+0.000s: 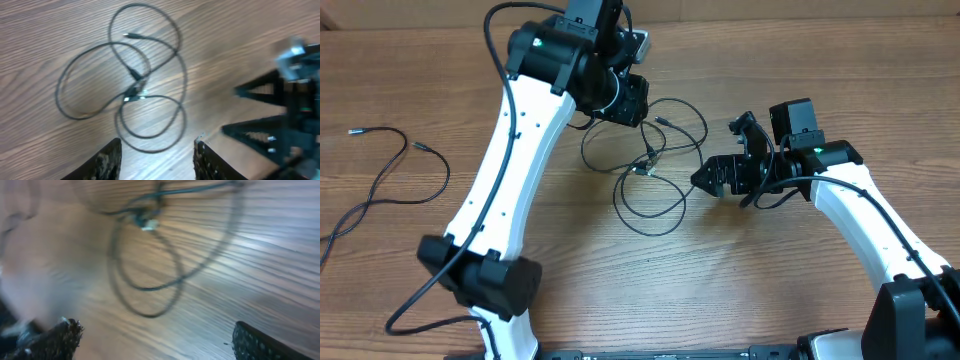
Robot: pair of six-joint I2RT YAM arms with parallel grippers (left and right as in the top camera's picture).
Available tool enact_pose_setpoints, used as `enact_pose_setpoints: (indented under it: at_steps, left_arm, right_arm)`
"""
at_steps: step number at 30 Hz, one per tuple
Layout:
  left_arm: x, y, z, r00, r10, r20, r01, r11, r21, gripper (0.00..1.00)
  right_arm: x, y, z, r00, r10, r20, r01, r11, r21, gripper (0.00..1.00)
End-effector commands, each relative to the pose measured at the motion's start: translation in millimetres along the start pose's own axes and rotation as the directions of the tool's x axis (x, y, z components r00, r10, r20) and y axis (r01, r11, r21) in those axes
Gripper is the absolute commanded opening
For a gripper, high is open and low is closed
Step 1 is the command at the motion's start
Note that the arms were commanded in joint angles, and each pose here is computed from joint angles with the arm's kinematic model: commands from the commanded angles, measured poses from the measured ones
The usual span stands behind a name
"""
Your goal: Untangle cables
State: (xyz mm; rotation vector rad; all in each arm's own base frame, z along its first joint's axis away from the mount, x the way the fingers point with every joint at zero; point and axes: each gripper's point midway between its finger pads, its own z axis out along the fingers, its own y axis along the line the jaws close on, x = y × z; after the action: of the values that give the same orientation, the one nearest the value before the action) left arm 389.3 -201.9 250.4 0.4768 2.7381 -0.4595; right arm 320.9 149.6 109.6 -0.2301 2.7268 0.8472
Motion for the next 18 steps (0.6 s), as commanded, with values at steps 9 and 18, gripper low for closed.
enact_pose_setpoints:
  at_steps: [9, 18]
  left_arm:
    - [50, 15, 117, 0.925, 0.089, -0.369, -0.112, 0.993, -0.042, 0.42]
    - [75, 7, 178, 0.863, 0.137, -0.487, -0.195, 0.978, -0.070, 0.42]
  right_arm:
    - [-5, -52, -14, 0.979, 0.186, 0.086, -0.203, 0.931, 0.305, 0.95]
    - [-1, -67, -21, 0.966, 0.239, 0.100, -0.260, 0.901, 0.348, 0.95]
